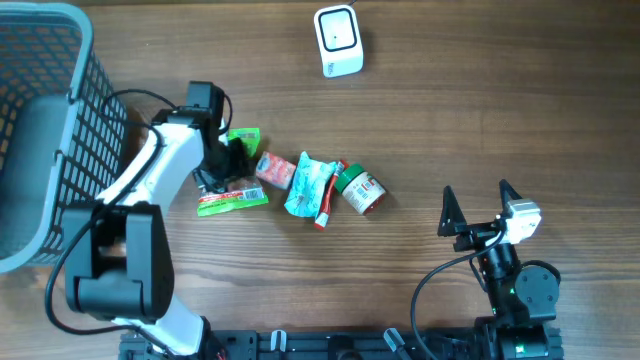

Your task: Scan the item barcode

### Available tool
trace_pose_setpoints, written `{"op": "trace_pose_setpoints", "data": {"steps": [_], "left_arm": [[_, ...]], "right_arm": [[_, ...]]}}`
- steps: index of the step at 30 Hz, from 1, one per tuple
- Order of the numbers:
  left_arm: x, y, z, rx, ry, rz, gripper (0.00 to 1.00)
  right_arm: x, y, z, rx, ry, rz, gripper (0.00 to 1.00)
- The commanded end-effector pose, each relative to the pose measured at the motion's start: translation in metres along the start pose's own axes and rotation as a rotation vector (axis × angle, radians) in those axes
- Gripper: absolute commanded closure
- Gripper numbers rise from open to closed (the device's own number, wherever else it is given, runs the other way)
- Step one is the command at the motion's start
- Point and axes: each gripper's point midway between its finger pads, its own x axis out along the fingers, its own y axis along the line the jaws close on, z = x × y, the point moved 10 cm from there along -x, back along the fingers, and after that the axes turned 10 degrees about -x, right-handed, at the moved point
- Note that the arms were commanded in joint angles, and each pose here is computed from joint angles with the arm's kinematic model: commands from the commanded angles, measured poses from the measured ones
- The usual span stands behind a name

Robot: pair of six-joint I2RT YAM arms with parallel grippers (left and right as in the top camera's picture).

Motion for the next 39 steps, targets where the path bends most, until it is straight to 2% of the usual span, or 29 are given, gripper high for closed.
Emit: {"op": "trace_pose_setpoints", "data": {"steps": [1,6,11,14,18,39], "left_arm": [[-0.012,-0.013,-0.007,0.033,0.002,-0.054,0.00],[-0.099,-0.032,0.002,0.094,-0.197,-0.158,0.00],[-0.195,-0.035,0.001,0.172,-0.536,-0.213,0.00],[-0.232,-0.024,-0.009,0.145,-0.714,-0.209,0.00],[-0.243,-0.020,-0.018,0.145,-0.743,-0.230,0.00],[-0.243,-0.020,-0.018,0.145,-0.739,-0.227,0.00]], "right_arm": [[0.000,-0.001,0.001,0.008,-0.008,-0.003,0.00],[0.000,-0.001,0.001,0.008,-0.008,-0.003,0.00],[0.000,-0.001,0.001,0.008,-0.008,-0.003,0.00],[0.000,-0.001,0.001,0.008,-0.008,-0.003,0.00],[0.000,-0.001,0.001,0.008,-0.008,-0.003,0.00],[0.000,-0.001,0.001,0.008,-0.008,-0.003,0.01]]}}
